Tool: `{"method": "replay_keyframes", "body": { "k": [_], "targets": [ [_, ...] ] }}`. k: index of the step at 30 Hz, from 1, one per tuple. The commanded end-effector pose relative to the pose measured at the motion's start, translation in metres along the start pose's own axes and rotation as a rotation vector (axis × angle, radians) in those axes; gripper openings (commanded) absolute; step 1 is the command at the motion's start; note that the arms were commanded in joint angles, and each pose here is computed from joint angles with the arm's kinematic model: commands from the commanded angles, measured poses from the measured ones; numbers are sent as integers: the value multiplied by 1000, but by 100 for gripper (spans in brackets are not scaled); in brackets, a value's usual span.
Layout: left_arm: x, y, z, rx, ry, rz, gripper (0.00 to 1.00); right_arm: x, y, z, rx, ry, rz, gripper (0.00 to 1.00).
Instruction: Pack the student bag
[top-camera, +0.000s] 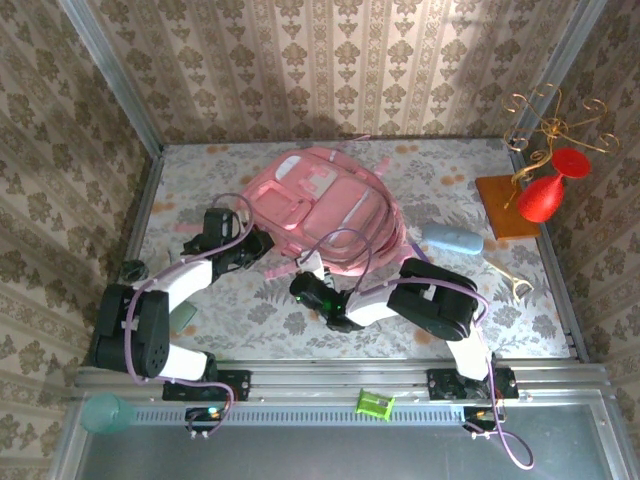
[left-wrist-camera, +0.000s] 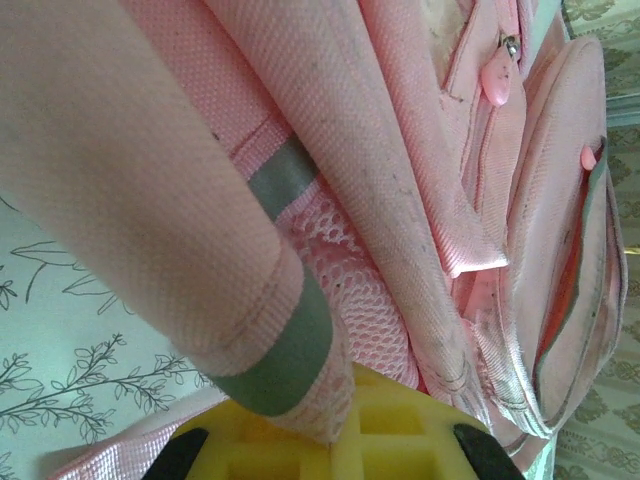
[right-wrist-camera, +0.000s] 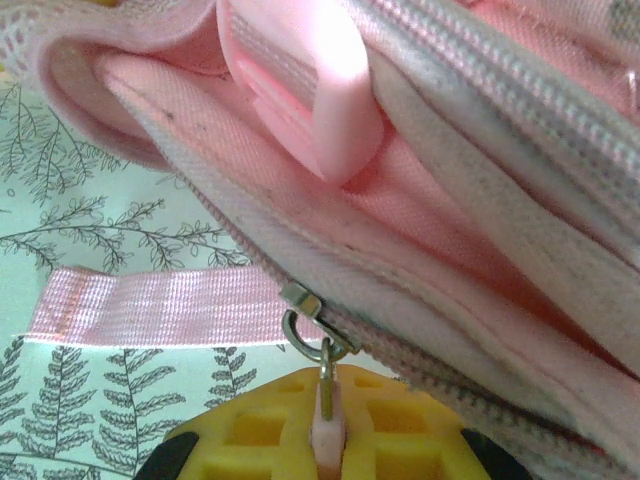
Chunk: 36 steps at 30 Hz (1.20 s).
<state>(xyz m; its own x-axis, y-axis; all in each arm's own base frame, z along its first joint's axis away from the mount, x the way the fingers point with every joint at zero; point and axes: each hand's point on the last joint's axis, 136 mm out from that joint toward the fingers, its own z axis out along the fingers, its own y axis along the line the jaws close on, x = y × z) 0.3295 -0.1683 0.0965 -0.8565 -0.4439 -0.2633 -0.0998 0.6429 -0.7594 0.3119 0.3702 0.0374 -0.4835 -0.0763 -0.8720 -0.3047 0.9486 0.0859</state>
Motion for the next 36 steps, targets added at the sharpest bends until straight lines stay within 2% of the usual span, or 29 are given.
{"method": "replay_keyframes", "body": {
  "k": [1, 11, 18, 23, 29, 36],
  "targets": [
    [-14, -9, -3, 45, -46, 46, 0, -16, -3, -7, -44, -38, 77, 0],
    [-21, 4, -5, 18, -66, 40, 0, 5, -36, -34, -57, 82, 200, 0],
    [-25, 10, -6, -11, -72, 53, 0, 7, -62, -59, -57, 126, 273, 0],
    [-27, 17, -5, -40, -76, 63, 0, 9, -81, -80, -20, 179, 251, 0],
    [-32, 27, -3, -76, -76, 85, 0, 31, -116, -99, 36, 274, 233, 0],
    [-46, 42, -5, -108, -94, 63, 0, 22, -139, -113, 25, 292, 206, 0]
  ]
}}
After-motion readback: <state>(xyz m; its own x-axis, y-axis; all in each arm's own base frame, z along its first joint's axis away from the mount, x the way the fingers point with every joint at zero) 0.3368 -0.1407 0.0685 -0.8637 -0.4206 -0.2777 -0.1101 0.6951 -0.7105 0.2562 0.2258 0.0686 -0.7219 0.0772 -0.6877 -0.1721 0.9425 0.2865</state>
